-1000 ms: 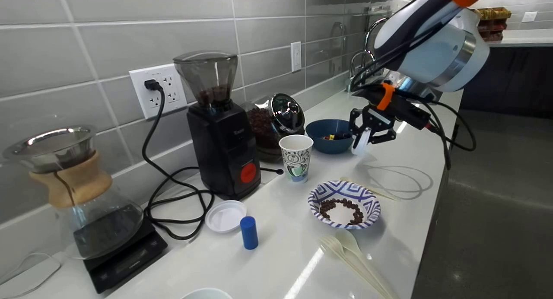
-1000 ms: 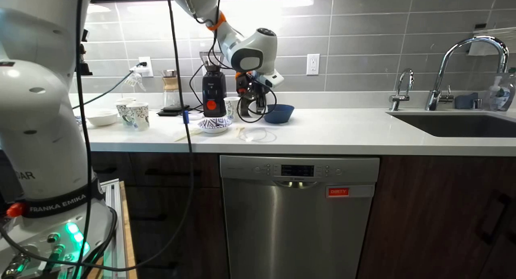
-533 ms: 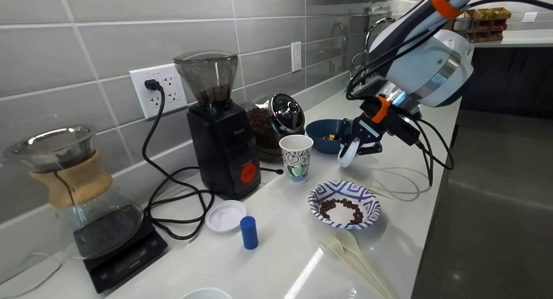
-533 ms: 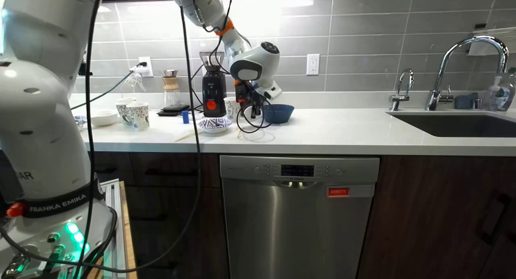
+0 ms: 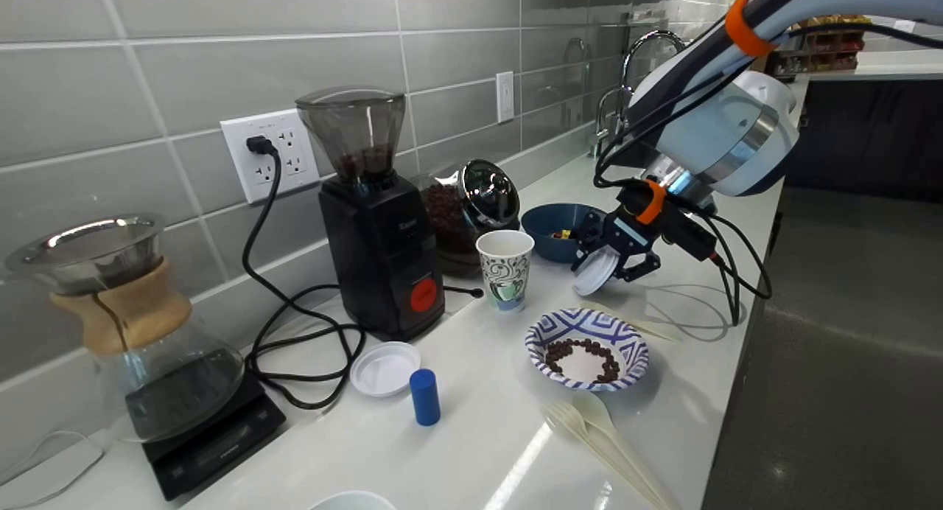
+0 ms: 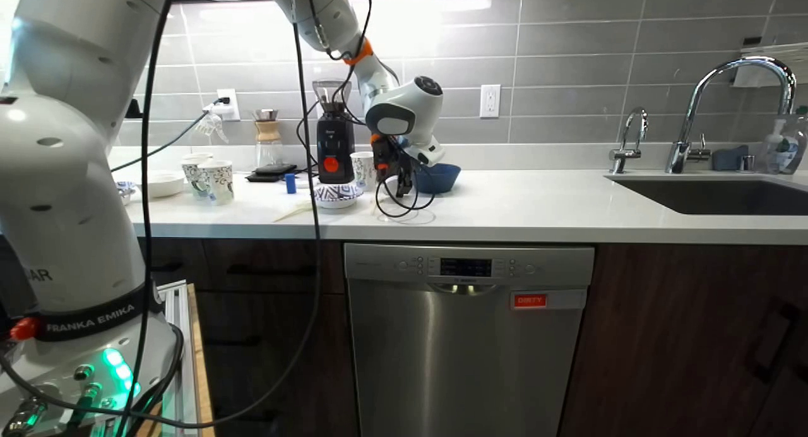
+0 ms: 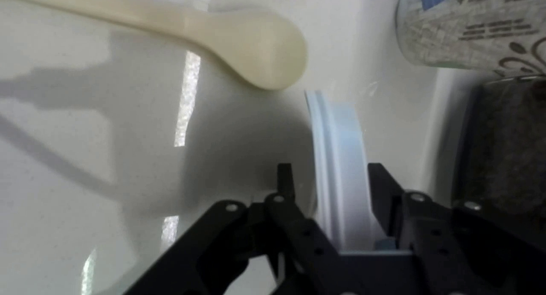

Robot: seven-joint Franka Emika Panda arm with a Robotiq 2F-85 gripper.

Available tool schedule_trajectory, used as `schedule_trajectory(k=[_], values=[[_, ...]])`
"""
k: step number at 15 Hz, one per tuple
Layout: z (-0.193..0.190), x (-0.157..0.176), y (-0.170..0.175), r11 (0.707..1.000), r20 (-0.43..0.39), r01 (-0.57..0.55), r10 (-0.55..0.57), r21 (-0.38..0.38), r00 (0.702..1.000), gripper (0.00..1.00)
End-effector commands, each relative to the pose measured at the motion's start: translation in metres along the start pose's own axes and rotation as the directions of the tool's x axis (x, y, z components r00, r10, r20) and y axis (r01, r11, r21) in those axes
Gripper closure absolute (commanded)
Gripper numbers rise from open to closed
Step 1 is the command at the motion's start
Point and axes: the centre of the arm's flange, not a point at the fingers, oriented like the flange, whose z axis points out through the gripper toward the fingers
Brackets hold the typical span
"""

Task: Turn the white coffee lid upright

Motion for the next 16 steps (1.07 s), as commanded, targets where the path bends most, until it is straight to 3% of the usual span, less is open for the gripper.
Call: schedule_trajectory(k=[1, 4, 6, 9, 13, 16], values=[[-0.012, 0.006, 0.007, 1.000, -0.001, 0.000, 0.000, 0.005, 1.000, 0.21], [-0.021, 0.006, 0.015, 1.000, -0.005, -0.007, 0.007, -0.028, 1.000, 0.02], [-0.029, 0.004, 0.018, 0.998, -0.007, -0.007, 0.007, -0.064, 1.000, 0.00], [-0.046, -0.002, 0.008, 0.983, -0.005, 0.016, -0.017, -0.182, 1.000, 0.00], [-0.059, -0.018, -0.029, 0.911, -0.025, 0.057, -0.074, -0.409, 0.997, 0.00], [-0.061, -0.036, -0.057, 0.826, -0.014, 0.136, -0.172, -0.547, 0.985, 0.00]])
